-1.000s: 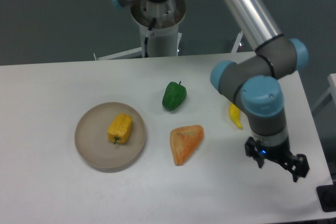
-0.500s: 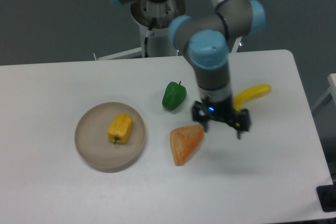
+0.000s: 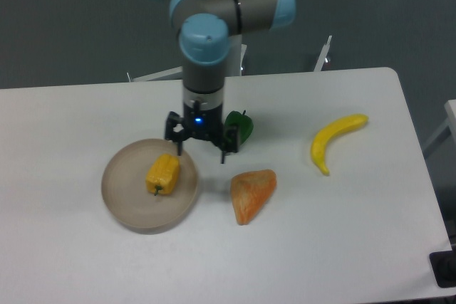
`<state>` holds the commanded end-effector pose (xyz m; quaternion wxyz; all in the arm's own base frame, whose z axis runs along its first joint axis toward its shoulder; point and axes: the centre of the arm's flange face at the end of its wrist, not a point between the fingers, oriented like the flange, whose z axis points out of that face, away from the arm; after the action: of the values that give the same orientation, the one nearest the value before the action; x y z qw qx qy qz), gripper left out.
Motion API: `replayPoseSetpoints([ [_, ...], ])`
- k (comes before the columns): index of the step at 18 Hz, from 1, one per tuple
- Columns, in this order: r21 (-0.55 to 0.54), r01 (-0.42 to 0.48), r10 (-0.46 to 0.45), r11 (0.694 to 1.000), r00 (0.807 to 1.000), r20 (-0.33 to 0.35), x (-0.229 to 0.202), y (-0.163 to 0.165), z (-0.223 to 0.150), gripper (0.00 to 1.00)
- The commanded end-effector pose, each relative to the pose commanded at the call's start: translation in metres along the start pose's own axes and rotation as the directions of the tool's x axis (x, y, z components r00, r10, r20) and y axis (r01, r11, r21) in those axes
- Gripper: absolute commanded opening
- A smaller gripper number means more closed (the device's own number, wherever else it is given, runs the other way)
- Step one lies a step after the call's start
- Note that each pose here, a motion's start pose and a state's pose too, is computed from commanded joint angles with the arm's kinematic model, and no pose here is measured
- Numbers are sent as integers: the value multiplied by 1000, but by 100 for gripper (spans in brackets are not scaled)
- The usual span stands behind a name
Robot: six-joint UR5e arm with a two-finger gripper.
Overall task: Pick up the yellow pepper from the plate
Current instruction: 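Lower the gripper around the yellow pepper and close it, then lift the yellow pepper off the plate and carry it sideways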
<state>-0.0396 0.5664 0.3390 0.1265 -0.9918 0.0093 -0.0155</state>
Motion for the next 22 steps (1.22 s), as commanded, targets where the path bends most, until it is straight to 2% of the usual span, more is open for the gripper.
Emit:
replayPoseSetpoints([
  [7,-58,-52,50,997,998,-23,19,3,45,100],
  [10,-104,-95,96,990,995,5,29,2,64,100],
  [19,-124,-104,106,987,994,4,31,4,75,98],
  [20,-128,-104,106,986,994,9,30,3,77,84],
  [21,-131,-106,108,986,994,14,30,4,77,63],
  [22,-136,-107,109,985,994,12,30,5,79,52],
])
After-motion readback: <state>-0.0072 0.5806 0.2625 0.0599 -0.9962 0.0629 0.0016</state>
